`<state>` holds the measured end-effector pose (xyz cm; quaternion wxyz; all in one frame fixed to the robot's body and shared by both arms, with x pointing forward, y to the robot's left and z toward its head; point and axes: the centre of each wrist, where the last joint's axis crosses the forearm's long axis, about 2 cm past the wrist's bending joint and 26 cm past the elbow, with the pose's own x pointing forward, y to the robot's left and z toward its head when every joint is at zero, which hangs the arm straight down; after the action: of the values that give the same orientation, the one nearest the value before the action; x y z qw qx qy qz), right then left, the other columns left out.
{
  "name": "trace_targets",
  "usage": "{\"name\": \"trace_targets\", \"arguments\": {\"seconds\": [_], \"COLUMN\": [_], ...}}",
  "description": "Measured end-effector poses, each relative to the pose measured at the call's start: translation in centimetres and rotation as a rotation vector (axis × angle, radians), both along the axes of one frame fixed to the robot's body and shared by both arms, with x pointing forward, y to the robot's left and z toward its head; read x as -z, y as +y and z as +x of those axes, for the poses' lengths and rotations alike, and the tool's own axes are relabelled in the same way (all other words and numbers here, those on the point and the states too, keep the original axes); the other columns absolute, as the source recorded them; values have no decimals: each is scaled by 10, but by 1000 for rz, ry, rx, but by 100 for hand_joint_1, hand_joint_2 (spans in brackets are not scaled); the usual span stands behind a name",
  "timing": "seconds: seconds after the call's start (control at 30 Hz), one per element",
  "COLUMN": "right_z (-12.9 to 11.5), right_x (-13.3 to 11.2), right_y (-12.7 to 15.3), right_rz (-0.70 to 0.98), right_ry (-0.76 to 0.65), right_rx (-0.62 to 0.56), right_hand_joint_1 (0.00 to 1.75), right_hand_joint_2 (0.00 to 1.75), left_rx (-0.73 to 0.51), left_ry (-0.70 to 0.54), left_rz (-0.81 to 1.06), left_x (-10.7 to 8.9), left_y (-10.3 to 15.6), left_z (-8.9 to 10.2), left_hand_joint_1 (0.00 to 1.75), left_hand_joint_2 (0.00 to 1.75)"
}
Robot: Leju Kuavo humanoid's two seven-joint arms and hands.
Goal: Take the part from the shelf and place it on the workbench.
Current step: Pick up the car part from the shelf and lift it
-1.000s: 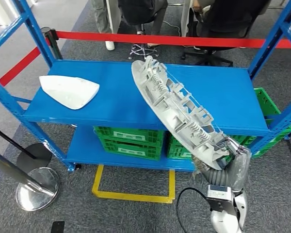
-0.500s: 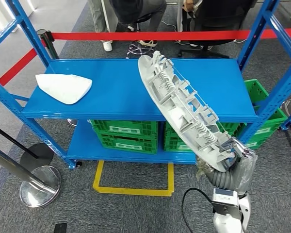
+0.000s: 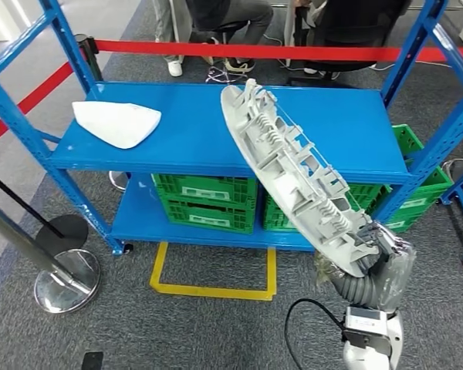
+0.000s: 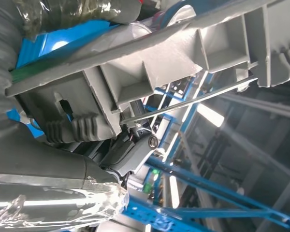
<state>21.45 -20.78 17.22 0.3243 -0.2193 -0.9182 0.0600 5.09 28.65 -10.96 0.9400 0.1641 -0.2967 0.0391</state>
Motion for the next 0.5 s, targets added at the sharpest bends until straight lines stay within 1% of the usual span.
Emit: {"name": "trace_targets", "arguments": {"seconds": [0.5], "right_z": [-3], "right_x": [2], "right_y": [-2], "right_rz": [-2], "right_ry": [10], "right_rx": [-4], "right_hand_joint_1": [175], "right_hand_joint_2": [175], "left_rx": [0], "left_ry": [7], "left_rz": [0], "left_x": [0], "left_y": [0], "left_z": [-3], "left_hand_joint_1": [0], "left_hand_joint_2": [175]}}
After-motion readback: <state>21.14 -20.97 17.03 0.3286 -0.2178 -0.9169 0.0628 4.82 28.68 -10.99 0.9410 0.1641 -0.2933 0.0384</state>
